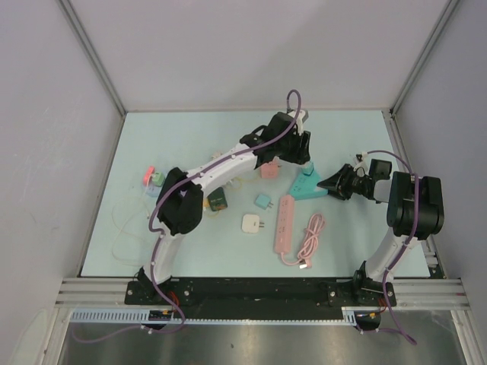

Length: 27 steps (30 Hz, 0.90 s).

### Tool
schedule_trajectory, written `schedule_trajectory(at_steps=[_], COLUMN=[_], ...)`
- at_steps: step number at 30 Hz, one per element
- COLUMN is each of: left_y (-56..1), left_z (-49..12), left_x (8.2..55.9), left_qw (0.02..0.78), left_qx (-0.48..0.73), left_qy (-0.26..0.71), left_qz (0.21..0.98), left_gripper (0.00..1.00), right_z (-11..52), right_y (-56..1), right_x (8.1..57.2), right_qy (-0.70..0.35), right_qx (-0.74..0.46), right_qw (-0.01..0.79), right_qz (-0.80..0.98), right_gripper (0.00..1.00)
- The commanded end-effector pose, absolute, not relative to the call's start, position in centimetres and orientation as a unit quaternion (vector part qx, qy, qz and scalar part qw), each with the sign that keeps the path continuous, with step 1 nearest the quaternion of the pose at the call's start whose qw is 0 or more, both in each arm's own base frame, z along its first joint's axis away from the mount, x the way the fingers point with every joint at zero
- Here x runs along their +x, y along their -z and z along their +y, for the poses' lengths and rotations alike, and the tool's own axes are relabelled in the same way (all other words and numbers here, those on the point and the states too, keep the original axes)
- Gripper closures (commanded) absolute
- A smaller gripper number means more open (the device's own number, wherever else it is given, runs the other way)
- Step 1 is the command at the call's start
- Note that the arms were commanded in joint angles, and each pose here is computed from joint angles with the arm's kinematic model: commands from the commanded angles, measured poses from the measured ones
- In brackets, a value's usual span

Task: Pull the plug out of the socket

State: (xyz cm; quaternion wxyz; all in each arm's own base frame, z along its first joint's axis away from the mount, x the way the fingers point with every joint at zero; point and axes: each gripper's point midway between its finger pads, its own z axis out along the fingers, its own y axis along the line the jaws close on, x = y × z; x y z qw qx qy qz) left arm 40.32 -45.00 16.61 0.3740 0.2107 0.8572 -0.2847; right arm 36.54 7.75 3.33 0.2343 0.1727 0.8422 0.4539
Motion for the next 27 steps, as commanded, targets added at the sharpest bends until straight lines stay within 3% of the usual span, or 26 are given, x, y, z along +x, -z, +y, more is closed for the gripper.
schedule_trajectory(at_steps=[1, 6, 15, 18, 22, 27], left_y=[-20.9, -19.3, -15.3, -14.1, -13.5, -14.1], left_z=[-44.1, -43.6, -43.7, -43.7, -43.6, -43.3], left_x=[43.7, 45.5, 47.2, 47.8, 47.8, 47.8], left_qw=[0.432, 0.41, 0.371, 0.359, 0.351, 0.358], left_qx=[0.16, 0.136, 0.131, 0.13, 0.124, 0.13], left_qy=[0.303, 0.321, 0.322, 0.32, 0.323, 0.316], left_qz=[0.834, 0.842, 0.861, 0.867, 0.87, 0.869], left_gripper=[0.99, 0.99, 0.85, 0.74, 0.51, 0.34], right_z=[4.8, 4.8, 4.8, 4.7, 4.7, 4.8], right_y=[2.0, 2.0, 2.0, 1.9, 2.0, 2.0], right_x=[35.5, 35.5, 35.5, 35.6, 35.6, 35.6], right_qy=[-0.345, -0.345, -0.346, -0.346, -0.346, -0.347], right_qx=[0.23, 0.23, 0.23, 0.23, 0.23, 0.23], right_qw=[0.216, 0.215, 0.215, 0.216, 0.216, 0.215], right_qz=[0.884, 0.884, 0.884, 0.883, 0.883, 0.883], right_gripper=[0.87, 0.87, 0.87, 0.87, 0.87, 0.87])
